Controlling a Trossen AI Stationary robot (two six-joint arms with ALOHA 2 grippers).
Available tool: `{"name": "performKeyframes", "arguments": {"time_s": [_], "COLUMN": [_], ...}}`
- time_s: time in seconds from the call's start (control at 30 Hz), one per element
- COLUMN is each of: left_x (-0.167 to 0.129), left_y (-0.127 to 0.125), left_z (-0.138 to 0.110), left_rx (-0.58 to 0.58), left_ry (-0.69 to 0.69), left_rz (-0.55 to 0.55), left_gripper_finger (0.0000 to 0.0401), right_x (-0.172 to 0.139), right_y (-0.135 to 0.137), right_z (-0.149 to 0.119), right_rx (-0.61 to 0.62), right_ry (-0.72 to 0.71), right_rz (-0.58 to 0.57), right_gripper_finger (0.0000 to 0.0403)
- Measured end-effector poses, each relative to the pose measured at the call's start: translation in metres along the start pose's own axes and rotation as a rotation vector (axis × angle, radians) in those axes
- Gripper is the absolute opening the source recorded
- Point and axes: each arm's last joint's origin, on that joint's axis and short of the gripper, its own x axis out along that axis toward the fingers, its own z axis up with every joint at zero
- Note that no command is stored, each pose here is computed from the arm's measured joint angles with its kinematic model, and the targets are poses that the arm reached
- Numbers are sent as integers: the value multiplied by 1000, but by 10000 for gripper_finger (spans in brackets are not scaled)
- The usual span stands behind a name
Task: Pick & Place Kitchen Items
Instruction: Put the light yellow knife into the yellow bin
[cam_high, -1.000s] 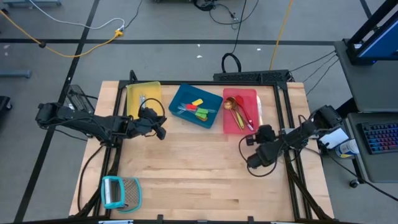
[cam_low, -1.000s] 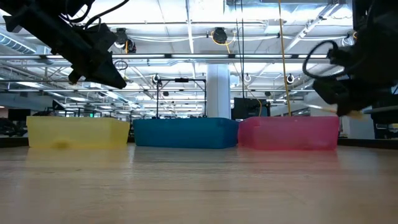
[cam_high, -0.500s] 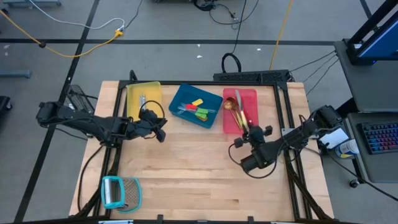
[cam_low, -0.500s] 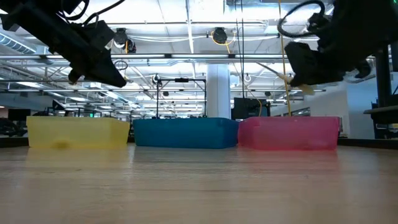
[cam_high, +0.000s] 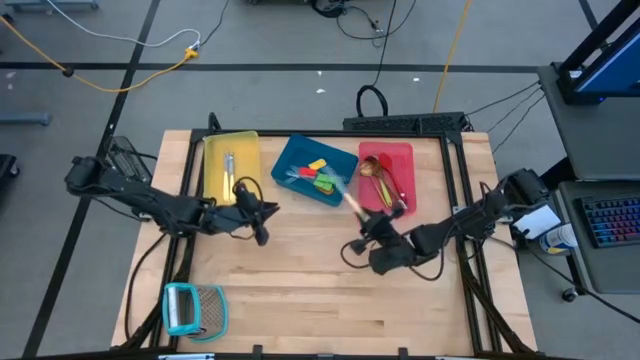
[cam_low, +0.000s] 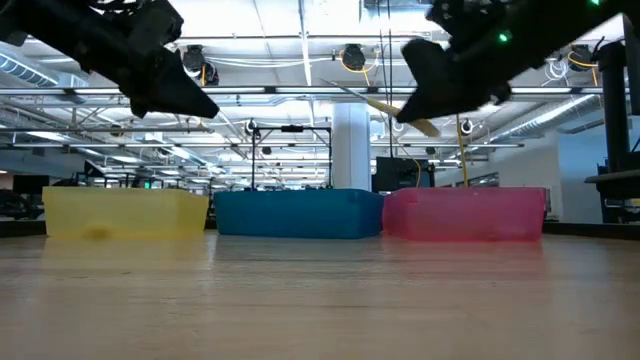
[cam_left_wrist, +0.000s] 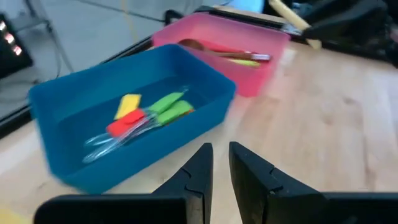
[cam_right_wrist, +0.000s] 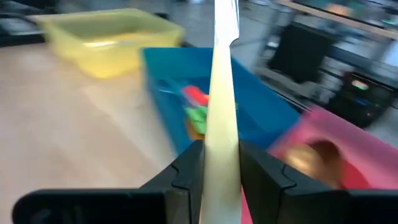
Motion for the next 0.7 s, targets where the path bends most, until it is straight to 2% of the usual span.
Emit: {"name": "performKeyframes", "arguments": {"time_s": [0.2,0.4,0.6,0.7], "left_x": [9,18,26,28], "left_y": [-21,-41,-60,-65], "left_z": [-14,-28,-23,-16], "left_rx": [75,107,178,186], "left_ry": [45,38,-145,-257], "left_rz": [-107,-176,-250,-268], "left_gripper_finger": [56,56,56,56], "right_x": [10,15,23,27], "right_y": [15,14,6,3], "right_z": [22,27,30,33], "right_rx": [-49,-38,18,33], "right_ry": [-41,-155,-275,-307], "right_rz": [276,482,719,798], "right_gripper_finger": [80,79,81,81]}}
